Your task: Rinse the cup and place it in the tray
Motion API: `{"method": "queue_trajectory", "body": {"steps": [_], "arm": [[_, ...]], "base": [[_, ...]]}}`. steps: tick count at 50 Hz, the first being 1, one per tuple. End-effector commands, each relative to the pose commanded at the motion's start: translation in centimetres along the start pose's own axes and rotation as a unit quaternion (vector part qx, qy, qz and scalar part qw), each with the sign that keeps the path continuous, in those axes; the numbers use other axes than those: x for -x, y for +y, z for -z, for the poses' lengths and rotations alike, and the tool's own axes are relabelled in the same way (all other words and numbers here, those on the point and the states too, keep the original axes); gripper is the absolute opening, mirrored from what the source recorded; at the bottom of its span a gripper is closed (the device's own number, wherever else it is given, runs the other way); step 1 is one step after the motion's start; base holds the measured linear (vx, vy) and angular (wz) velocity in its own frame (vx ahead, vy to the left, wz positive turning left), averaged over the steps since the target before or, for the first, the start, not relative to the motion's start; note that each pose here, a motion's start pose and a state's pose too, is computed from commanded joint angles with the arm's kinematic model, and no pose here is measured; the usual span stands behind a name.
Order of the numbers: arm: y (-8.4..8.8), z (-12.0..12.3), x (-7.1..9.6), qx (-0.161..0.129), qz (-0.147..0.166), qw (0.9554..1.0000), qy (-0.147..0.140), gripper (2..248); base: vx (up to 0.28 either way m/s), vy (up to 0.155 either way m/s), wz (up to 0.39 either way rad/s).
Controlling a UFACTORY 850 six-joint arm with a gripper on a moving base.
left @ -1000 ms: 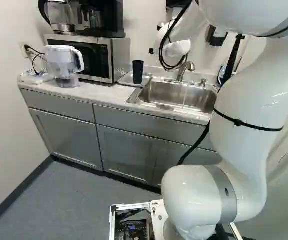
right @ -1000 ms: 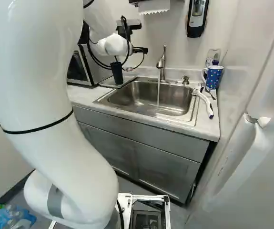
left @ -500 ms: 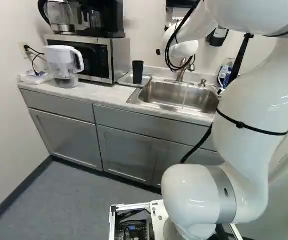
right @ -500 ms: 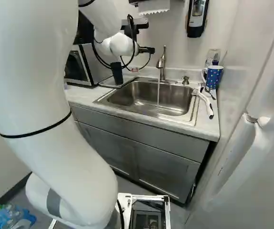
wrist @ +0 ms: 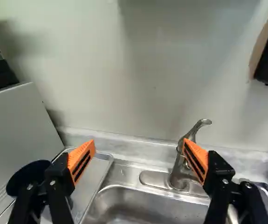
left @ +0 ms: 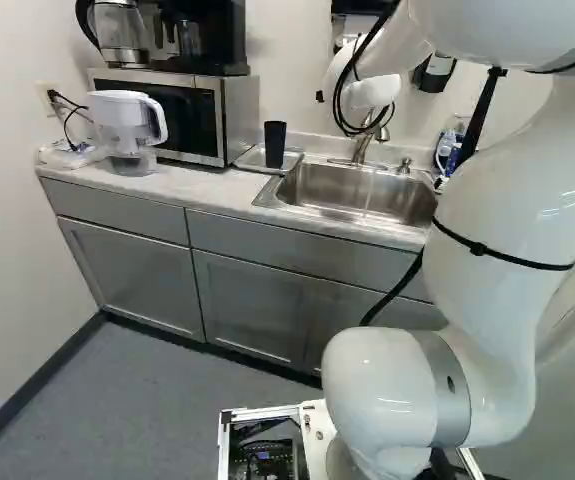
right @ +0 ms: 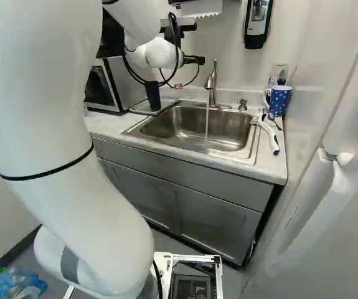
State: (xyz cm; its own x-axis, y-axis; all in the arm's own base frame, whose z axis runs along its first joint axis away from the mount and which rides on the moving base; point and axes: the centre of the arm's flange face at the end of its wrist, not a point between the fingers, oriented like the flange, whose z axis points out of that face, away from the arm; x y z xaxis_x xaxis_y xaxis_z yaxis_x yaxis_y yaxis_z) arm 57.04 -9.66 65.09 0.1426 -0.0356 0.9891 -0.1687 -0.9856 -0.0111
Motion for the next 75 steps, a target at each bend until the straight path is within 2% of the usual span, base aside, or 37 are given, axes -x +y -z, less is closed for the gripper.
{"method": "queue_trajectory", "body": {"steps": [29,56,70,75], "arm": [[2.2,-2.7,-3.4,0.018,-0.002,0.9995,0.027,247],[4.0,-4.3,-5.7,0.032,-0.004,0.9994,0.010,247],[4.6,-4.8,-5.3,0.036,-0.006,0.9992,-0.013,247],[4.8,-5.0,-5.3,0.038,-0.006,0.9992,-0.012,247]], "base": [[0.000,0.000,0.000],[0.000,0.000,0.000],[0.000,0.000,0.000],[0.000,0.000,0.000]]}}
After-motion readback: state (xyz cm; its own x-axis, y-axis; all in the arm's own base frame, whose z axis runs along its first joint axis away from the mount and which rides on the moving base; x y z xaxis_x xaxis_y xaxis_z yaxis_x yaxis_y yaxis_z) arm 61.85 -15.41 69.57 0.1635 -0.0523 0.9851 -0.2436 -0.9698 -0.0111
